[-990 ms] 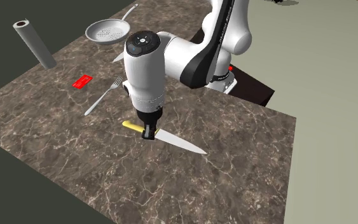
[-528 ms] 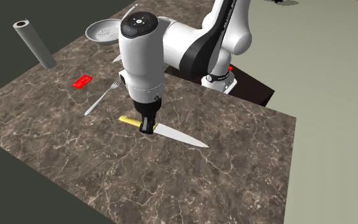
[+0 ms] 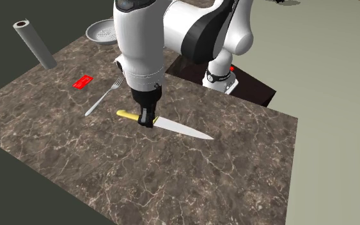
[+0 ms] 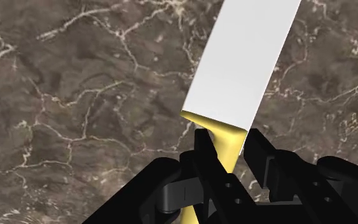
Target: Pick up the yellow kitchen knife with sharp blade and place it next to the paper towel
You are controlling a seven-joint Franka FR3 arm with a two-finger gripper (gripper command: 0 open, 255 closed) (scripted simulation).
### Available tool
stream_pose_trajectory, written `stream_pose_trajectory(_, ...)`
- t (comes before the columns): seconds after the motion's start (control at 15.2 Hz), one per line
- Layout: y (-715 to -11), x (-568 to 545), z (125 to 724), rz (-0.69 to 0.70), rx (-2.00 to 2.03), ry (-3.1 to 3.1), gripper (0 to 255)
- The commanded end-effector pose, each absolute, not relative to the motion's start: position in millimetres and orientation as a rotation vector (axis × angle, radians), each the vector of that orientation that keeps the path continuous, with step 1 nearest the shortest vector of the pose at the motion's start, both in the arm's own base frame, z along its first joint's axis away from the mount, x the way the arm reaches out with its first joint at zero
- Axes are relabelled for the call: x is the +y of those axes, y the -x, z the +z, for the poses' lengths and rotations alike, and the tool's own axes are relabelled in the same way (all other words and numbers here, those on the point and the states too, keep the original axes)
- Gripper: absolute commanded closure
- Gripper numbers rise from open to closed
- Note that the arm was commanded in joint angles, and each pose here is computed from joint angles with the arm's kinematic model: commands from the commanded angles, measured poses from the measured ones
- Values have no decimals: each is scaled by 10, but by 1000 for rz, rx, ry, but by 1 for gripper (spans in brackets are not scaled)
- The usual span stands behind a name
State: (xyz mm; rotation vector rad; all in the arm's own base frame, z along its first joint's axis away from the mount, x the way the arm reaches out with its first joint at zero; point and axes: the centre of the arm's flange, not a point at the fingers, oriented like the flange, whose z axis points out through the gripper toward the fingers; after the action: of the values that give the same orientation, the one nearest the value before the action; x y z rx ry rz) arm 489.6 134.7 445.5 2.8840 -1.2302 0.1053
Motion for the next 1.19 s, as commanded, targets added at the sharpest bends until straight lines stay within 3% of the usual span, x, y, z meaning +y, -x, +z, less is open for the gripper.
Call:
stream_pose_trajectory(0.0,-4900,1334,4564,105,-1230,-2884,255)
stream_pose_trajectory(1.12,-4900,1334,5461,105,-1230,-2884,255)
